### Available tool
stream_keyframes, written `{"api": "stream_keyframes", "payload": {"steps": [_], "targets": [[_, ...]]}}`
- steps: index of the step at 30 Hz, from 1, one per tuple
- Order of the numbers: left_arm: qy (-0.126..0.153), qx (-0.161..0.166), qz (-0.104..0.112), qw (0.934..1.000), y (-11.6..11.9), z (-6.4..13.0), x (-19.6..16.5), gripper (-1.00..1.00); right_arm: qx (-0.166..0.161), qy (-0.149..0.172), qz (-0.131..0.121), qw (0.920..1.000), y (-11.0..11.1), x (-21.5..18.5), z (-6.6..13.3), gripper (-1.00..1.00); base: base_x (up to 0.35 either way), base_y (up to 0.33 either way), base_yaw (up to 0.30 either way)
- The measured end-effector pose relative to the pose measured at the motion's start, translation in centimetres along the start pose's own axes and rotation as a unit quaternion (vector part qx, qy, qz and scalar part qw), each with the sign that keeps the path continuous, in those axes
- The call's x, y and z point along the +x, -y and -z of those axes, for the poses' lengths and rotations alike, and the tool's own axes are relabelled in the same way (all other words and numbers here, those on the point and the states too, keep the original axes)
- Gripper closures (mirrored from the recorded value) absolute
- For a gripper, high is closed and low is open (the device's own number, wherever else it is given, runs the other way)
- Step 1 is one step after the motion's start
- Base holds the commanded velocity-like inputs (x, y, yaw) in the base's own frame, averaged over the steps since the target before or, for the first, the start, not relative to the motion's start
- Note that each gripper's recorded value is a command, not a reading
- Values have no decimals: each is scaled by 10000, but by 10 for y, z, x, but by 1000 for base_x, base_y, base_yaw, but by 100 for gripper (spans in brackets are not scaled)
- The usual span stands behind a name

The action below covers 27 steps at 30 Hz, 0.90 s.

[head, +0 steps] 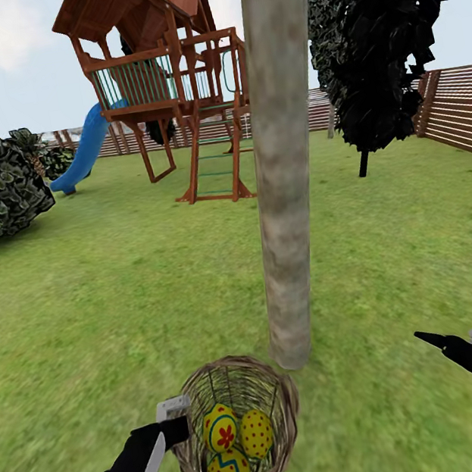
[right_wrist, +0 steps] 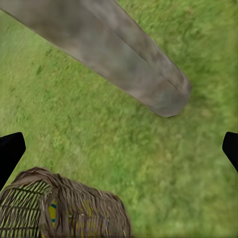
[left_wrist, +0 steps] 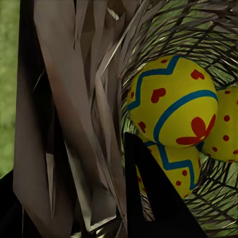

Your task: Take the three Easter eggs out of the wicker basket on the lawn in the garden, then place them on the lawn next to a single tree (choose any tree) so that all three eggs are next to the same tree and none are left in the basket.

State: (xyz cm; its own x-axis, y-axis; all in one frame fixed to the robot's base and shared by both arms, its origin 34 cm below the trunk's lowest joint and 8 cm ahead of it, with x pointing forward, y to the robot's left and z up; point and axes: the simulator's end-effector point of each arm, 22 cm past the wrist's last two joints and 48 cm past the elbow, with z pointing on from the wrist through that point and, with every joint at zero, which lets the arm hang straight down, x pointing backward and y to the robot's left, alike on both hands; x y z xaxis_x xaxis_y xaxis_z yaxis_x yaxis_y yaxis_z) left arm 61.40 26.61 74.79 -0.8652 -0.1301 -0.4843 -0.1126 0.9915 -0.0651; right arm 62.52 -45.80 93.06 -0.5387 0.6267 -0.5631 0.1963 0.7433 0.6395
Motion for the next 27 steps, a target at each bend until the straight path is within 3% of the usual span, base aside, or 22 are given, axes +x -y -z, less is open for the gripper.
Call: {"api": "stream_keyframes", "payload": {"steps": [14,27], "targets": [[164,-25,102,9998,-5,-7,-9,100,-32,7,24,10000,1,1,-7,-100,0,0,0],[129,-24,105,9999,-5,-21,-4,100,-19,-5,16,10000,8,5,-16,-100,0,0,0]]}}
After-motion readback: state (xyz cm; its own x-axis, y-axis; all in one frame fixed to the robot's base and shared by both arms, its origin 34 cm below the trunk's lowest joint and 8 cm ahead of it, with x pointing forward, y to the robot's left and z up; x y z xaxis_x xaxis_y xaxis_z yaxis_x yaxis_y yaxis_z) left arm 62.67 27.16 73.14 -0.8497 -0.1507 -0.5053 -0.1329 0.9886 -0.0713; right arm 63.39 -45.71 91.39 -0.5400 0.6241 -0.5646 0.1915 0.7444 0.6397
